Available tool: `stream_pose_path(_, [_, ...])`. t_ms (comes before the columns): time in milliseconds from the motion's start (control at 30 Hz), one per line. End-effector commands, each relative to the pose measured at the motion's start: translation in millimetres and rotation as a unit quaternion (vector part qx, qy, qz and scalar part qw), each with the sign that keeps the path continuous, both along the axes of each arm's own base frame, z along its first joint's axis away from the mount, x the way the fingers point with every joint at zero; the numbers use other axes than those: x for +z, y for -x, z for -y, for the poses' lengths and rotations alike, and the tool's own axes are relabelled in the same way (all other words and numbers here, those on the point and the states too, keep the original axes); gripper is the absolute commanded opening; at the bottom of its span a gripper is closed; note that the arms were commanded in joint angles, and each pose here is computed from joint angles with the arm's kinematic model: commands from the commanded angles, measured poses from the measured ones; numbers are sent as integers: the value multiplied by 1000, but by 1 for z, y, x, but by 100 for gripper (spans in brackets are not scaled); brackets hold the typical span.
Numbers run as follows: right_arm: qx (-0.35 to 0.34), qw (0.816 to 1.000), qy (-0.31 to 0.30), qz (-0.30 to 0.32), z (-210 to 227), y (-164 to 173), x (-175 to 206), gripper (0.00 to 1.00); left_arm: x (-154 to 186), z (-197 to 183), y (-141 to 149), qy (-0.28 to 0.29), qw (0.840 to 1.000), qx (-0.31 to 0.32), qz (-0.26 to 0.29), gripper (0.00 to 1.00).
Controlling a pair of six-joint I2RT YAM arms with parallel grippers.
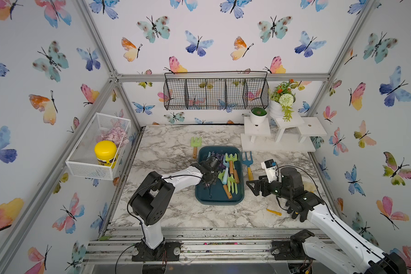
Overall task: Take the hand rake out of the storage box
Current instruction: Pick up the rake from the storage box.
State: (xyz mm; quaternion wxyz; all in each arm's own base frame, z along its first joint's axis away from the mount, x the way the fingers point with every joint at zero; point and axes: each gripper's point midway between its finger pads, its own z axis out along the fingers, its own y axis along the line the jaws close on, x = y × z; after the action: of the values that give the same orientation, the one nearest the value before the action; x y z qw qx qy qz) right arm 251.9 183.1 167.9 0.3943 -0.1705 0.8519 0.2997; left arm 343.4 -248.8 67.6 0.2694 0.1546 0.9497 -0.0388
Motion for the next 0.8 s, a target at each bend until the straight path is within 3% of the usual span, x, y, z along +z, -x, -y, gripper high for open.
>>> stream_pose_path(0, [12, 1000, -6, 6, -3, 2, 6, 96, 45, -10, -7, 5, 998, 23, 60, 11])
stream_pose_path(367, [13, 1000, -7, 6, -3, 2, 6, 95, 114, -29, -26, -9, 988, 58, 143, 12])
stream_pose_path(767, [18, 1000, -7, 7, -4, 3, 7, 100, 122, -81, -69, 1, 983, 104, 150, 12])
